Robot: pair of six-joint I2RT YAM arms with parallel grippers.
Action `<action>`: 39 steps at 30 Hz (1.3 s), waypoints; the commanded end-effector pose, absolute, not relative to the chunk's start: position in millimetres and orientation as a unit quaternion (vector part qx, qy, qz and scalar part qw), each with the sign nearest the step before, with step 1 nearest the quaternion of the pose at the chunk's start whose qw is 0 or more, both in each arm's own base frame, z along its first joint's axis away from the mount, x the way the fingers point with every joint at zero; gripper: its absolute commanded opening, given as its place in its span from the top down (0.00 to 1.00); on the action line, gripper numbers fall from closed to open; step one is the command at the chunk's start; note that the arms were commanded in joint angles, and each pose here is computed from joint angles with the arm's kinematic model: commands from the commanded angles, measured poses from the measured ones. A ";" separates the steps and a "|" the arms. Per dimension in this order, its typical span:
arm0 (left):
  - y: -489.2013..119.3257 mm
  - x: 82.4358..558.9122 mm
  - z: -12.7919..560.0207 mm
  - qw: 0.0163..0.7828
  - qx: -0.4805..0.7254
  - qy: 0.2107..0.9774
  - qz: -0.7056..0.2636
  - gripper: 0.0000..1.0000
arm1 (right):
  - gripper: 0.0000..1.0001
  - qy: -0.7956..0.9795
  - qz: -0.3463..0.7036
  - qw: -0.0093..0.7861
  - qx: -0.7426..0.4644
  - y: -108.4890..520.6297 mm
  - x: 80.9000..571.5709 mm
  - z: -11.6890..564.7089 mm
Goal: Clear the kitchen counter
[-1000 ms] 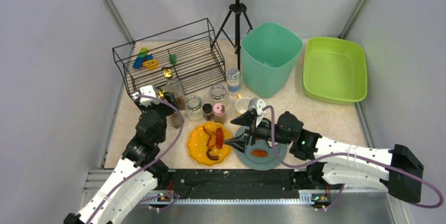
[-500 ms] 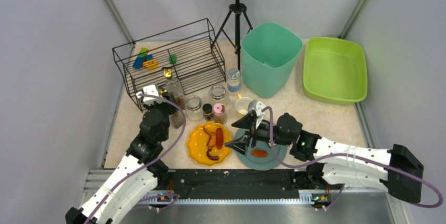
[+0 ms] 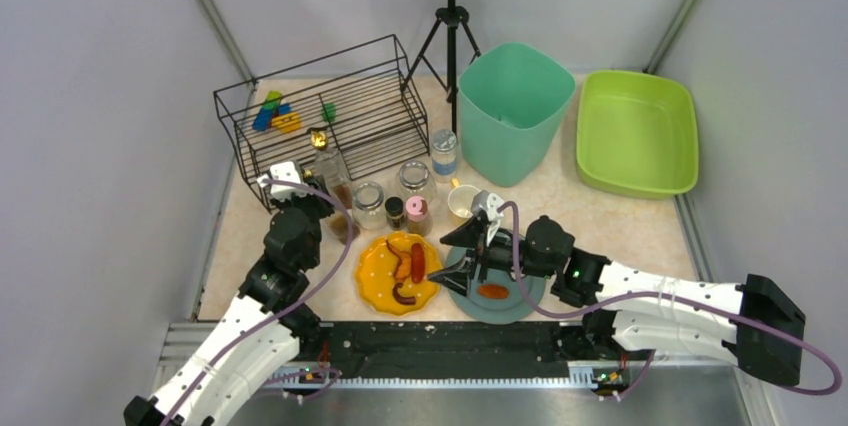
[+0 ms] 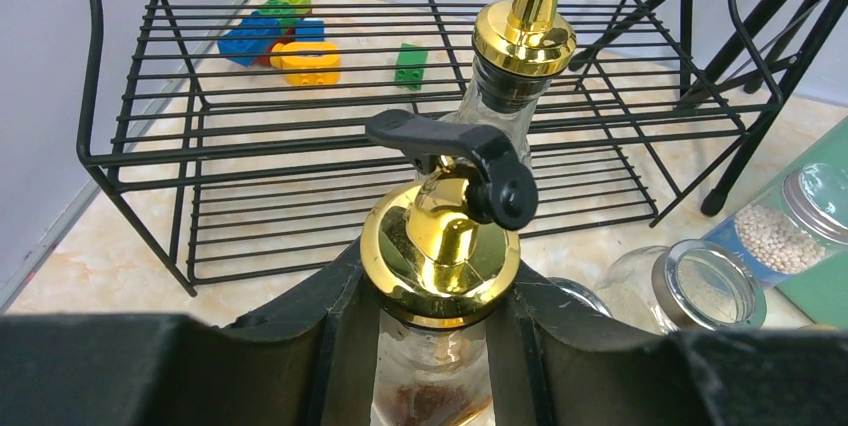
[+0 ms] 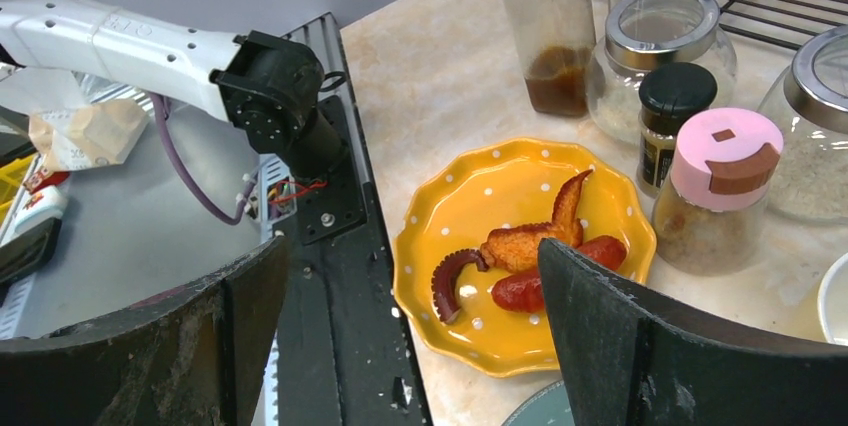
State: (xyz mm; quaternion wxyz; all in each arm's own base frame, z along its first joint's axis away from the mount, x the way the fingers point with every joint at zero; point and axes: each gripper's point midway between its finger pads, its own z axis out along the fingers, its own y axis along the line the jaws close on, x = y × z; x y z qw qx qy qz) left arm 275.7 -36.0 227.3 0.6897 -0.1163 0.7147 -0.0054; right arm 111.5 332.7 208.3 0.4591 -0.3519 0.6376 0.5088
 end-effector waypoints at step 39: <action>-75.8 243.6 455.0 0.732 -0.038 0.661 -0.159 1.00 | 0.07 0.639 0.531 0.441 -0.341 345.5 108.1 205.1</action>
